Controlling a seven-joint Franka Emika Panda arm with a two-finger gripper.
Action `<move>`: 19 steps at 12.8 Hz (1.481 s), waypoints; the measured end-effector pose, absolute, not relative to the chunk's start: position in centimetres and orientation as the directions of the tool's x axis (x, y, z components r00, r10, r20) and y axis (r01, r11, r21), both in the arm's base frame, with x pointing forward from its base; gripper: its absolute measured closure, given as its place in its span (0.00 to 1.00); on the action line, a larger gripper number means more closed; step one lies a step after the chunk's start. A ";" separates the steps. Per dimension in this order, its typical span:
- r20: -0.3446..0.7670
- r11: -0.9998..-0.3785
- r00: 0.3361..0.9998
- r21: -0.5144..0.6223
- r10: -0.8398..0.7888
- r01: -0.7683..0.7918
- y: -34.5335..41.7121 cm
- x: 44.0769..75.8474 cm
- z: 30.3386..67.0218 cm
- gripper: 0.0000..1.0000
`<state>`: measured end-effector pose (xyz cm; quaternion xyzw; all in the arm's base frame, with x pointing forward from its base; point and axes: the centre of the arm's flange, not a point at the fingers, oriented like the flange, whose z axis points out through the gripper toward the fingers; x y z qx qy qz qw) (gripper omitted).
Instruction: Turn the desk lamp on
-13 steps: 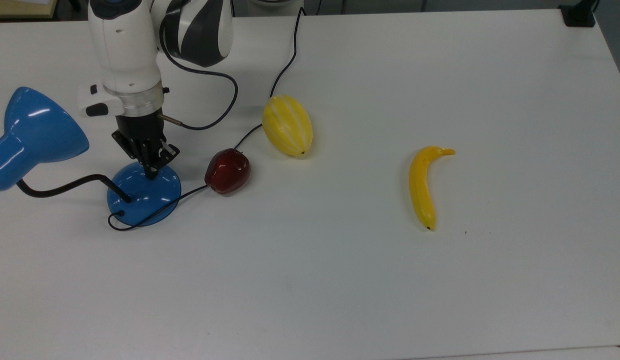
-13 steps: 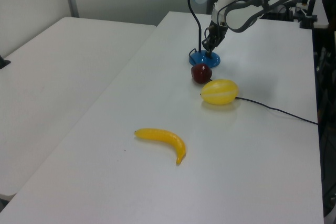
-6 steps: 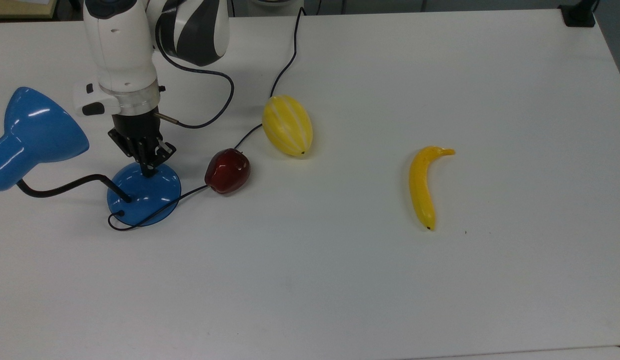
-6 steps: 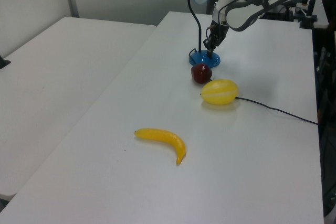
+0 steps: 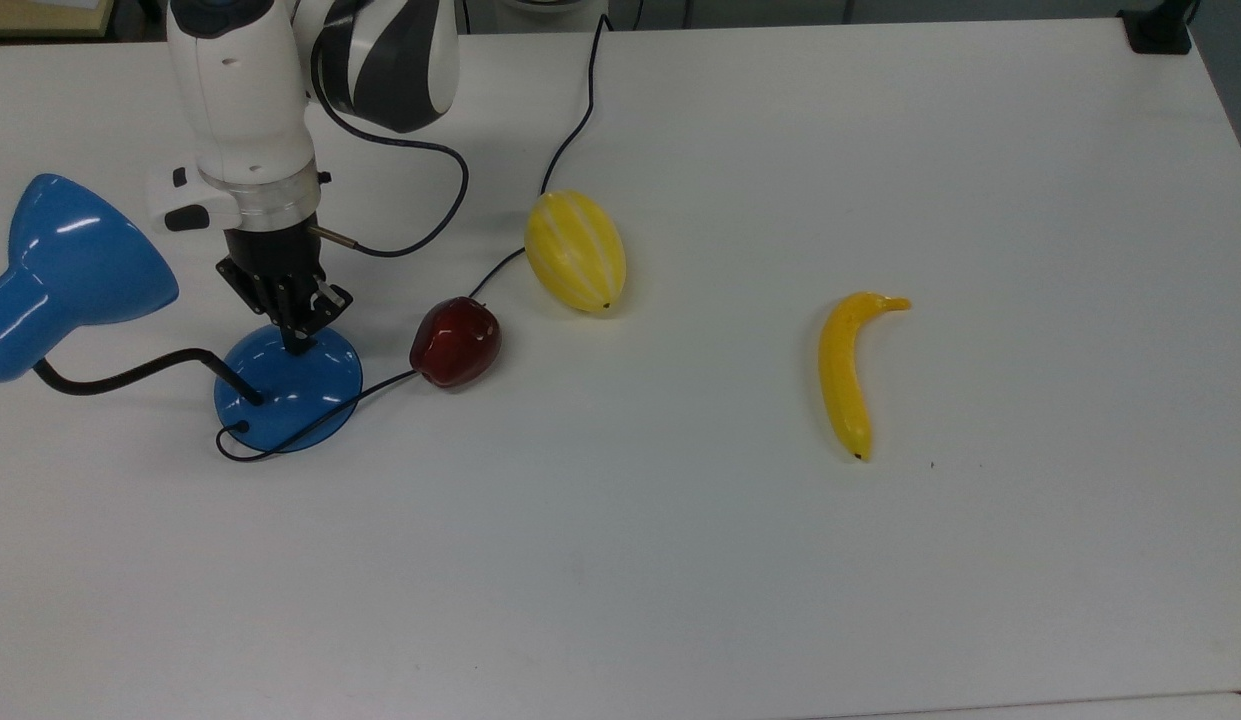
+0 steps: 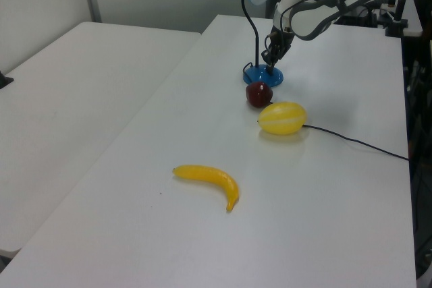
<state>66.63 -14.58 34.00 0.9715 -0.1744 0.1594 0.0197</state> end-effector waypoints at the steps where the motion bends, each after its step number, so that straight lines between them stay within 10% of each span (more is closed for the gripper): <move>1: 0.317 -0.939 0.888 -0.017 -0.332 -0.345 -14.6 66.6 34.0 0.99; 12: 0.332 -0.948 0.895 0.011 -0.297 -0.318 -14.5 66.8 34.2 0.99; 19: 0.102 -0.973 0.968 0.014 -0.230 -0.232 -6.7 60.9 47.7 0.98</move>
